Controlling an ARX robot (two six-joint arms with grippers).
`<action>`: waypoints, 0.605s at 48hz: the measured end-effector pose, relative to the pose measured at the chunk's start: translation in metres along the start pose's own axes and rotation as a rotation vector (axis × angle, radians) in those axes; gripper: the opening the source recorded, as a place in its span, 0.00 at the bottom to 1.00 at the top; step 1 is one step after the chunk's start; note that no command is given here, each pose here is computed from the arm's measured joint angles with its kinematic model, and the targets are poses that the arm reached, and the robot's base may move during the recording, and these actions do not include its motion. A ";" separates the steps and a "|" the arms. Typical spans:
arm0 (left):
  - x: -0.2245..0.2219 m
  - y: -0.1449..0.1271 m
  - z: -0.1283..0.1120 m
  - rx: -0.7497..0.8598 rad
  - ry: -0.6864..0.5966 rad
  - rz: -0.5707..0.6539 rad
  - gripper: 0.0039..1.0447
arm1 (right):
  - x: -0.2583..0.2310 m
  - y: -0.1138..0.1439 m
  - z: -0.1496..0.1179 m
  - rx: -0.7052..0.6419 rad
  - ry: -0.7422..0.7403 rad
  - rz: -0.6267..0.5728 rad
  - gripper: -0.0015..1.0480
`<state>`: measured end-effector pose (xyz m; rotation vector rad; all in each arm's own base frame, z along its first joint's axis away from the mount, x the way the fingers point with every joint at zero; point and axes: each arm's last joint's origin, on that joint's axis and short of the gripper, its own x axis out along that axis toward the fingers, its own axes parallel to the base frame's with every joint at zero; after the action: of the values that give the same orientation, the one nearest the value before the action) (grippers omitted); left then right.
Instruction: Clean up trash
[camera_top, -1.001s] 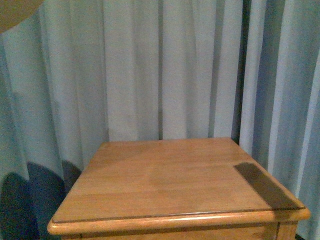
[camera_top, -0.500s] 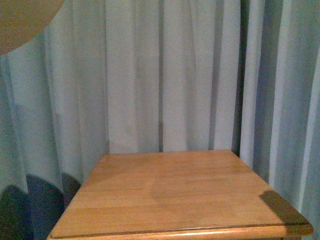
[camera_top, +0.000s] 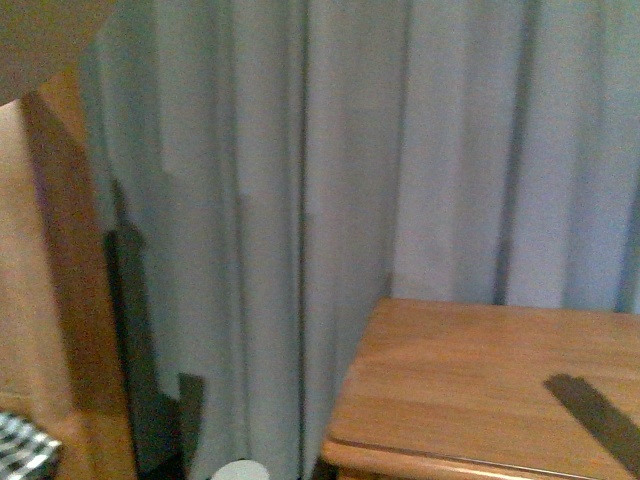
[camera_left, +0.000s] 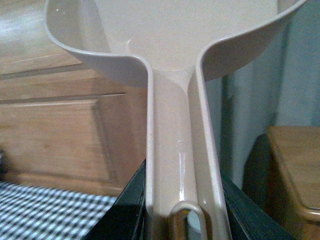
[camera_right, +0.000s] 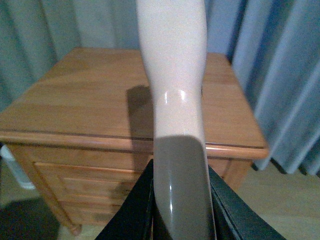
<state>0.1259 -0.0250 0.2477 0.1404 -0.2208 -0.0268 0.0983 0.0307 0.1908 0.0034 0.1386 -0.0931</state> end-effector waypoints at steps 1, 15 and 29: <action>0.000 0.000 0.000 0.000 0.000 0.000 0.26 | 0.000 0.000 -0.001 -0.001 0.003 0.002 0.20; 0.000 0.000 0.000 0.001 0.000 -0.008 0.25 | 0.000 0.000 -0.001 0.000 0.001 0.000 0.20; 0.000 -0.001 -0.002 0.002 0.010 -0.009 0.25 | 0.000 0.000 -0.001 0.002 -0.003 0.004 0.20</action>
<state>0.1264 -0.0254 0.2452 0.1436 -0.2105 -0.0351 0.0981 0.0307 0.1894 0.0051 0.1355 -0.0895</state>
